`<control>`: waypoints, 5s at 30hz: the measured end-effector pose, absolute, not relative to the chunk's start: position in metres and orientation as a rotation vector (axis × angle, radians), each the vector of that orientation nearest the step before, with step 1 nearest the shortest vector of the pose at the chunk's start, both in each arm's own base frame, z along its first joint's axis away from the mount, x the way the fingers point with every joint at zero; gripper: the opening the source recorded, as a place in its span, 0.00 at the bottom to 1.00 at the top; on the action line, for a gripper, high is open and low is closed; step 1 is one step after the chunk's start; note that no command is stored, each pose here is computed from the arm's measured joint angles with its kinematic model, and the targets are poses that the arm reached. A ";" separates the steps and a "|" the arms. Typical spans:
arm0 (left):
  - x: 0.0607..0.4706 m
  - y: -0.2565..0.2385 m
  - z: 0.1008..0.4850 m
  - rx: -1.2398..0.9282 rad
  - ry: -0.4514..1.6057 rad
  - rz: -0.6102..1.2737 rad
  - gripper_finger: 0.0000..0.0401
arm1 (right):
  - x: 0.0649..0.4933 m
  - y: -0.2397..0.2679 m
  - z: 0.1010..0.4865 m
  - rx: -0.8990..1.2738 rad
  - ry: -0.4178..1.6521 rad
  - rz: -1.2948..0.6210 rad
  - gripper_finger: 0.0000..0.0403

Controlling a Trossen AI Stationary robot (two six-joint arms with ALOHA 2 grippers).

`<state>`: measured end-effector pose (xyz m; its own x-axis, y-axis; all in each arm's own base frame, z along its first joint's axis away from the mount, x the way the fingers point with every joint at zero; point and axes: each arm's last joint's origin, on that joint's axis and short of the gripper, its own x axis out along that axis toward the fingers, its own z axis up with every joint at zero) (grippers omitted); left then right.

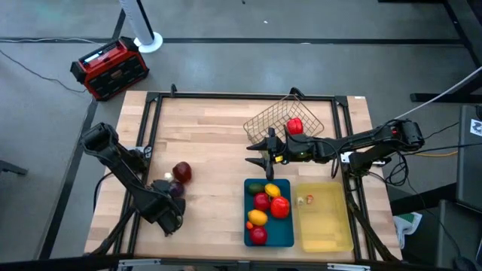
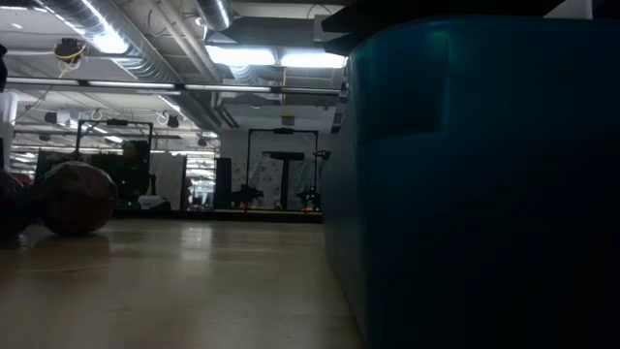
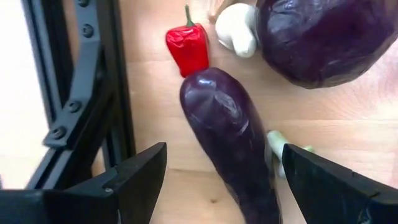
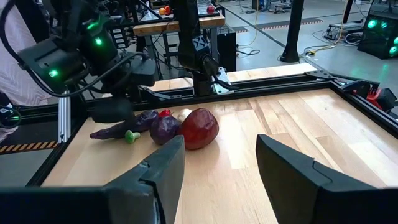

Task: Sort produce into baskets
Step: Put the purple eggplant into the brown wire basket

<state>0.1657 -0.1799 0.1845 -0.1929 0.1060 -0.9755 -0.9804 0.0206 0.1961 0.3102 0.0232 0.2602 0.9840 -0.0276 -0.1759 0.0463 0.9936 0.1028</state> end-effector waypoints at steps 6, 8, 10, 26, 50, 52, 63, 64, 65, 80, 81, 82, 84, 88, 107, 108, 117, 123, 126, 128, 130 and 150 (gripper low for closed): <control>0.163 -0.177 0.162 -1.056 1.286 1.335 0.78 | 0.310 0.023 0.260 0.107 0.177 -0.037 0.49; 0.161 -0.175 0.155 -1.062 1.285 1.331 0.78 | 0.310 0.023 0.260 0.106 0.178 -0.037 0.49; 0.159 -0.172 0.151 -1.052 1.281 1.338 0.78 | 0.310 0.023 0.260 0.106 0.181 -0.038 0.49; 0.157 -0.169 0.150 -0.998 1.278 1.324 0.46 | 0.310 0.023 0.259 0.106 0.183 -0.037 0.49; 0.174 -0.143 0.224 -1.095 0.498 0.998 0.49 | 0.310 0.023 0.258 0.146 0.195 -0.042 0.49; 0.181 -0.137 0.227 -1.030 0.334 0.970 0.49 | 0.310 0.023 0.257 0.186 0.200 -0.047 0.49; 0.239 -0.099 0.248 -0.640 -0.024 0.954 0.50 | 0.310 0.025 0.257 0.386 0.209 0.005 0.49; 0.244 -0.096 0.250 -0.623 -0.027 0.958 0.50 | 0.310 0.026 0.257 0.386 0.210 0.010 0.49; 0.249 -0.093 0.252 -0.605 -0.029 0.961 0.50 | 0.310 0.026 0.257 0.387 0.210 0.010 0.49; 0.293 -0.071 0.268 -0.645 -0.167 0.946 0.50 | 0.311 0.026 0.258 0.429 0.201 0.007 0.49; 0.297 -0.070 0.266 -0.658 -0.175 0.943 0.50 | 0.311 0.026 0.258 0.429 0.202 0.006 0.49; 0.300 -0.070 0.263 -0.670 -0.180 0.938 0.50 | 0.311 0.026 0.258 0.429 0.202 0.005 0.49; 0.308 -0.068 0.260 -0.702 -0.198 0.925 0.50 | 0.311 0.025 0.258 0.428 0.202 0.005 0.49; 0.318 -0.065 0.257 -0.737 -0.228 0.902 0.50 | 0.311 0.025 0.255 0.425 0.212 -0.013 0.49; 0.320 -0.068 0.258 -0.679 -0.182 0.848 0.50 | 0.315 0.025 0.245 0.415 0.260 -0.046 0.49; 0.320 -0.069 0.258 -0.683 -0.180 0.840 0.50 | 0.315 0.025 0.244 0.415 0.272 -0.050 0.49; 0.319 -0.075 0.259 -0.665 -0.157 0.817 0.50 | 0.313 0.024 0.235 0.409 0.355 -0.064 0.49; 0.319 -0.074 0.259 -0.711 -0.184 0.819 0.50 | 0.314 0.025 0.240 0.418 0.307 -0.025 0.49; 0.319 -0.073 0.259 -0.758 -0.207 0.819 0.50 | 0.316 0.026 0.244 0.422 0.261 -0.013 0.49; 0.320 -0.072 0.259 -0.770 -0.214 0.822 0.50 | 0.316 0.026 0.246 0.424 0.241 -0.008 0.49; 0.320 -0.072 0.258 -0.770 -0.215 0.826 0.50 | 0.317 0.026 0.247 0.425 0.230 -0.007 0.49; 0.321 -0.072 0.259 -0.740 -0.216 0.825 0.50 | 0.321 0.026 0.243 0.425 0.216 -0.004 0.20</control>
